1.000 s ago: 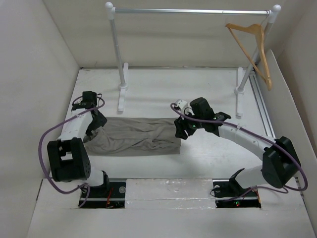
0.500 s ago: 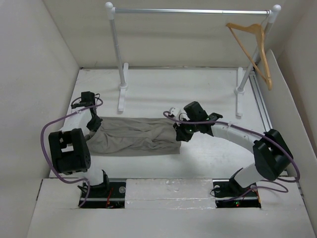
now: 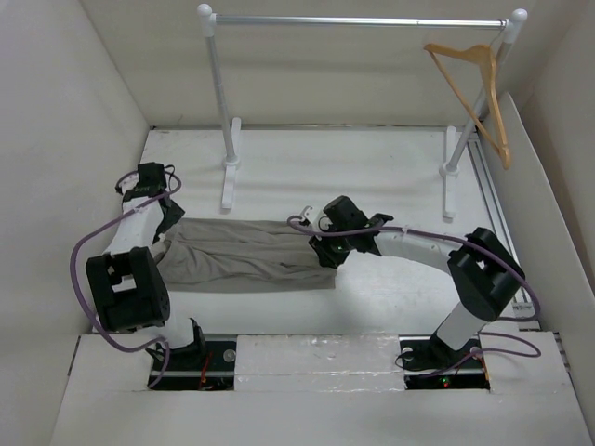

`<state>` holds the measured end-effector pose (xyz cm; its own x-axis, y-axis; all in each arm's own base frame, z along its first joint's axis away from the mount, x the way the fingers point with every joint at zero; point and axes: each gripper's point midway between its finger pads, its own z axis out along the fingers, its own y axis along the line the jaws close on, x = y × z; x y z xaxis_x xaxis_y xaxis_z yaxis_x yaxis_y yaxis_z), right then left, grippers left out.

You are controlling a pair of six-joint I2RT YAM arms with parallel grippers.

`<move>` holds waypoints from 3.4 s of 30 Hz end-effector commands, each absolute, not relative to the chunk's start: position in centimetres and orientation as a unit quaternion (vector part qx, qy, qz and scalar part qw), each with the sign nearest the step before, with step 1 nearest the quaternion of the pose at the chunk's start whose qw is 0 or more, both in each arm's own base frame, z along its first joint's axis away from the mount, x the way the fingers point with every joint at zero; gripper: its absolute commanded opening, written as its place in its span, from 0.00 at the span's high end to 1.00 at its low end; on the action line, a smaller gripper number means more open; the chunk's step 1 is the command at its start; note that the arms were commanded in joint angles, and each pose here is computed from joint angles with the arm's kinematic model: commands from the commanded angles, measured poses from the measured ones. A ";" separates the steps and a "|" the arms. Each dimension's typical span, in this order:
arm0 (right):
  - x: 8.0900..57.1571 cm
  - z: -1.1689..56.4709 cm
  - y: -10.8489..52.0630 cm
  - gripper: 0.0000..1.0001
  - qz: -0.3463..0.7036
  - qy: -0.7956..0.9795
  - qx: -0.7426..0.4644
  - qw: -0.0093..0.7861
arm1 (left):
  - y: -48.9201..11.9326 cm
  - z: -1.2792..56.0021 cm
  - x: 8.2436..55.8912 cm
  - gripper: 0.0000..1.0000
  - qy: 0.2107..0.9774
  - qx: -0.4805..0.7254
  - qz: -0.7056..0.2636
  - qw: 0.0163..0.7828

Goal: Place the trousers on the hanger
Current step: Fold the trousers

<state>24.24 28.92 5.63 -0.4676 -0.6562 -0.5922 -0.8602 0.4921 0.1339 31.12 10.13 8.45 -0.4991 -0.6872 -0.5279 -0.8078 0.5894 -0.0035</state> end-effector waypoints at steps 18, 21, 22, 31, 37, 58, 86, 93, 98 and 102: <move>22.2 7.5 29.9 1.00 0.185 0.824 -0.468 0.260 | -6.3 5.8 24.1 0.53 0.942 -0.274 -0.031 0.192; 21.7 7.8 29.0 1.00 0.180 0.826 -0.469 0.257 | -5.6 5.0 24.2 0.53 0.941 -0.281 -0.020 0.187; 21.4 7.8 28.6 1.00 0.175 0.826 -0.472 0.252 | -5.7 4.6 24.3 0.53 0.943 -0.279 -0.023 0.182; 18.8 6.9 27.0 1.00 0.176 0.823 -0.492 0.223 | -5.3 4.6 23.8 1.00 0.944 -0.286 -0.014 0.166; 16.2 5.3 26.7 1.00 0.191 0.809 -0.525 0.184 | -5.2 8.2 22.1 1.00 0.946 -0.276 -0.023 0.171; 16.8 11.3 22.7 0.66 0.200 0.840 -0.404 0.302 | -24.6 14.5 27.2 0.57 0.965 0.040 -0.068 0.250; 17.1 8.9 25.1 0.59 0.346 0.754 -0.358 0.429 | -36.1 1.1 28.9 0.88 0.958 0.232 -0.134 0.104; 19.0 7.3 26.6 0.64 0.317 0.763 -0.378 0.418 | -34.0 0.5 33.3 1.00 0.968 0.171 -0.140 0.120; 19.8 7.1 26.8 0.76 0.305 0.769 -0.375 0.418 | -33.9 1.0 33.8 1.00 0.967 0.168 -0.149 0.123; 19.1 6.6 26.7 0.95 0.306 0.776 -0.376 0.404 | -33.7 0.4 33.7 1.00 0.967 0.168 -0.144 0.124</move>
